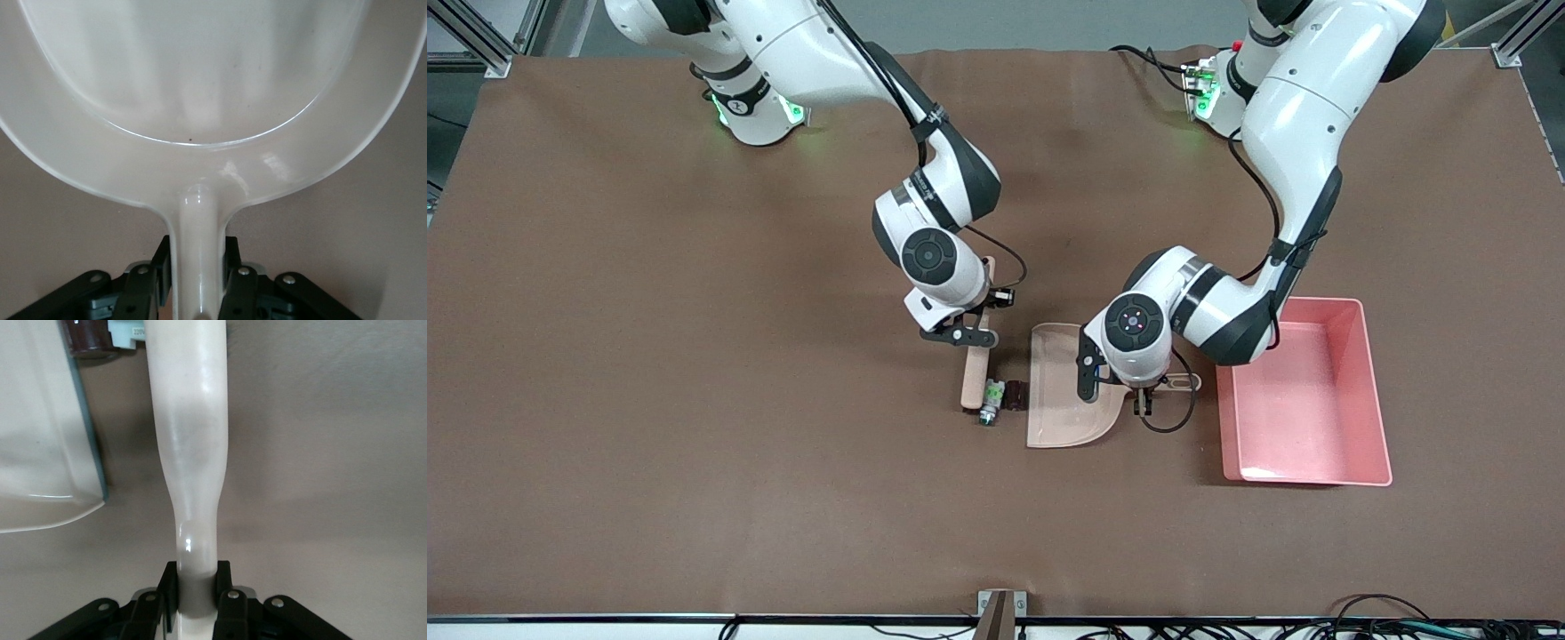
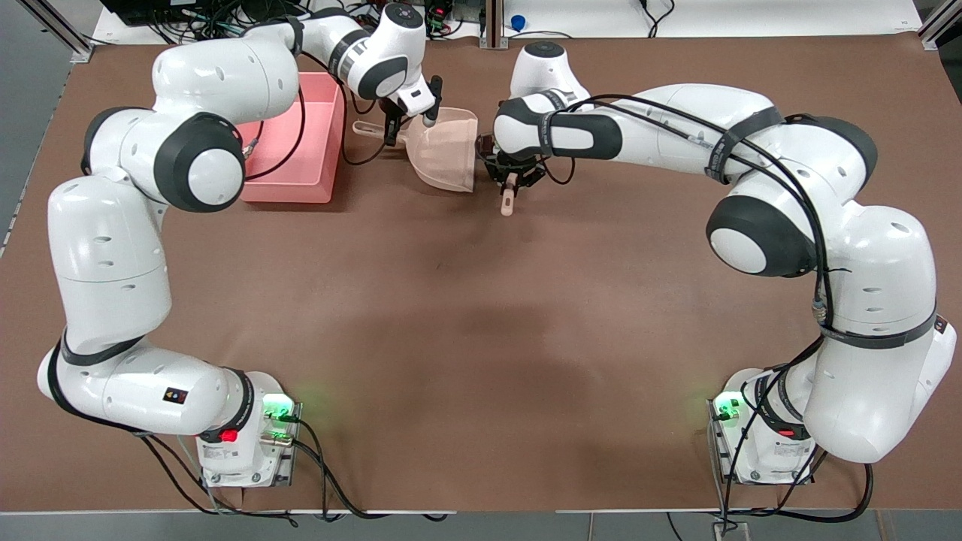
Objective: Clean e-waste and dump in bin
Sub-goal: 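Sweep the brown capacitor into the dustpan with the right gripper's brush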
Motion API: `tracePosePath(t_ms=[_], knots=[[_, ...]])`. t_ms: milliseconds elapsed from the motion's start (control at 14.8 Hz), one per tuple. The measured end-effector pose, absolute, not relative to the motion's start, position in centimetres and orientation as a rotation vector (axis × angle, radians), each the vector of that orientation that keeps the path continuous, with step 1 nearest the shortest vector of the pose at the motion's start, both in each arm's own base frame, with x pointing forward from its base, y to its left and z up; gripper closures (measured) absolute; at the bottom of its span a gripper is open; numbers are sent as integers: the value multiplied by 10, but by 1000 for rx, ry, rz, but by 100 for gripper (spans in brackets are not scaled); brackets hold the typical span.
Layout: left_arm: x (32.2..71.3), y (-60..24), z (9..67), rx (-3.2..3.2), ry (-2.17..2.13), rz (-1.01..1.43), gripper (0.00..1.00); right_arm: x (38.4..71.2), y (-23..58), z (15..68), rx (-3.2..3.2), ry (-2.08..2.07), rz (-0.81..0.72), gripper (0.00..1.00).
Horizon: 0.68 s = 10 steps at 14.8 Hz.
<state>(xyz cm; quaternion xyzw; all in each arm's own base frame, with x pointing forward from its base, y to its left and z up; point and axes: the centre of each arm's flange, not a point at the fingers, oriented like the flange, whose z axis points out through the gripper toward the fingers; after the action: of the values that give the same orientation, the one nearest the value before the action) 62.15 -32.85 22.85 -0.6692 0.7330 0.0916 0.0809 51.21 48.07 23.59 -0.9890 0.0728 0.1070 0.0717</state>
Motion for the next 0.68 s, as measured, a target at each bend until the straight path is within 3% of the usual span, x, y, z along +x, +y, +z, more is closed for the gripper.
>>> tracePosePath(t_ms=[676], knots=[[621, -329, 228, -2001, 2191, 274, 66, 505, 510, 245, -2937, 175, 311, 74]])
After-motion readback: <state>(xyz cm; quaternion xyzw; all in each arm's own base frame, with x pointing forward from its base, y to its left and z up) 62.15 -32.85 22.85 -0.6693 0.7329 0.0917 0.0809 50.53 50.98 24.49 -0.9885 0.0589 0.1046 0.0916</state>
